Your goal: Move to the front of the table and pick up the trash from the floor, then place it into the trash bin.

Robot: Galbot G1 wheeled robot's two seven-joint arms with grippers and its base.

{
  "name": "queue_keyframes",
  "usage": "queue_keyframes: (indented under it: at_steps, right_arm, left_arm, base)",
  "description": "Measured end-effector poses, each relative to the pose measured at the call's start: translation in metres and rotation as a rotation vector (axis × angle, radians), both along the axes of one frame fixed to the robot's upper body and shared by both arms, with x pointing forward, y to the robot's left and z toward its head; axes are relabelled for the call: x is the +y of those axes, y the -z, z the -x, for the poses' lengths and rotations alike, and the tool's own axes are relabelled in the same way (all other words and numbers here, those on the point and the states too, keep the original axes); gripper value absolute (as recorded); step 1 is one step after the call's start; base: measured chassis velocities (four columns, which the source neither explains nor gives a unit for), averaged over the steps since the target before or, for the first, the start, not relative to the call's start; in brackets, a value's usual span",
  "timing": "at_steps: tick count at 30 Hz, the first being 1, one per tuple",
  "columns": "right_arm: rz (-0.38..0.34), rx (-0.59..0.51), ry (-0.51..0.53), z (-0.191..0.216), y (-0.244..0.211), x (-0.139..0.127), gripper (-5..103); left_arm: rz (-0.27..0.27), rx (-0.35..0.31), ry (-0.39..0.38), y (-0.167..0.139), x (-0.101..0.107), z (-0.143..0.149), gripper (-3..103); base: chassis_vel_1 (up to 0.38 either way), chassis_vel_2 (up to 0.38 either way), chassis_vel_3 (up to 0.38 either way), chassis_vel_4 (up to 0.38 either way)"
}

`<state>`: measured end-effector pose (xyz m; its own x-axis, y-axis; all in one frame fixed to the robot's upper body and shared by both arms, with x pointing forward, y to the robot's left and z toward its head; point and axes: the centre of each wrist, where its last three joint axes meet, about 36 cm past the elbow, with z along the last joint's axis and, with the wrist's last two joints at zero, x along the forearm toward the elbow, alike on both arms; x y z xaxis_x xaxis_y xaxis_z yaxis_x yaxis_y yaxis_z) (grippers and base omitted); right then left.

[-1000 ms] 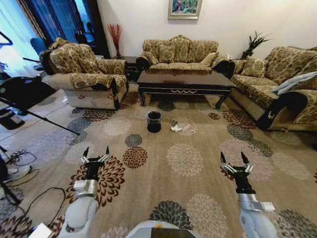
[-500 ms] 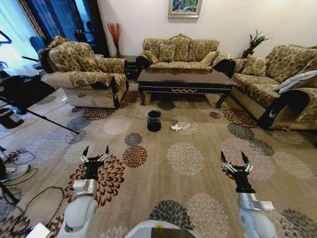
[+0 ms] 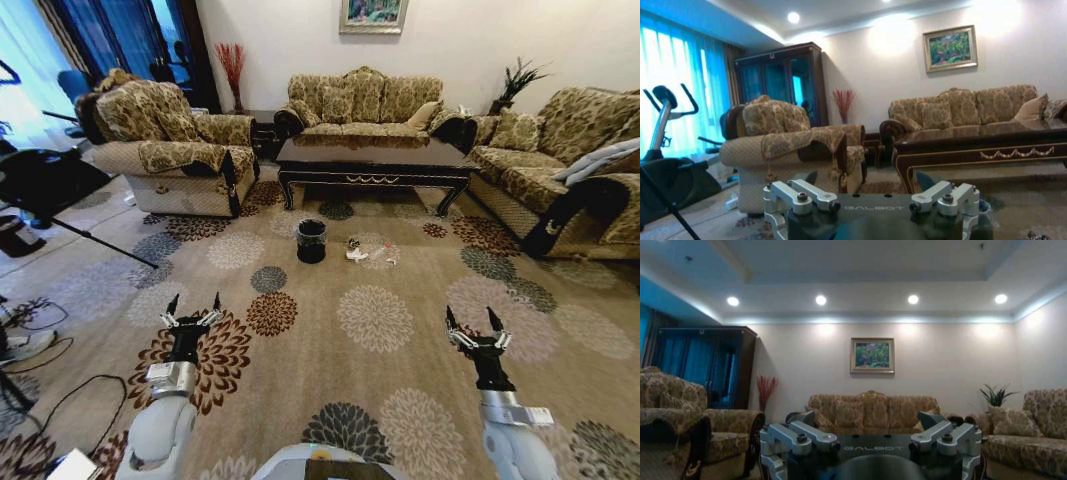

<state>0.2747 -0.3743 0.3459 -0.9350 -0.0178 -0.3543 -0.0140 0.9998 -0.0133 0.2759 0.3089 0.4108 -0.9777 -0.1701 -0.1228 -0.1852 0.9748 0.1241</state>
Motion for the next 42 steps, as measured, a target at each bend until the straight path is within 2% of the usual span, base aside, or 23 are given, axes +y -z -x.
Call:
queue_keyframes:
  at_steps: [26,30,33,34,37,42]
  right_arm:
    - [-0.001,-0.001,0.003,-0.001,0.000,0.002,100]
    - [0.002,-0.008,0.004,0.000,-0.004,0.002,100]
    - [0.020,-0.038,0.010,0.001,-0.017,0.001,100]
    - [0.020,-0.038,0.010,0.001,-0.017,0.001,100]
    - [0.049,-0.084,0.000,-0.001,-0.038,0.000,100]
    - [0.057,-0.095,-0.011,0.001,-0.044,0.001,100]
  left_arm:
    - [0.001,-0.009,0.003,-0.005,-0.003,0.003,100]
    - [0.011,-0.047,0.009,-0.026,-0.005,0.005,100]
    - [0.033,-0.122,0.020,-0.063,-0.005,0.007,100]
    - [0.033,-0.122,0.020,-0.063,-0.005,0.007,100]
    - [0.054,-0.170,0.031,-0.091,-0.004,0.009,100]
    - [0.056,-0.175,0.032,-0.095,-0.004,0.011,100]
  base:
    - [0.000,0.000,0.000,0.000]
    - [0.000,0.000,0.000,0.000]
    - [0.000,0.000,0.000,0.000]
    - [0.000,0.000,0.000,0.000]
    - [0.000,0.000,0.000,0.000]
    - [0.000,0.000,0.000,0.000]
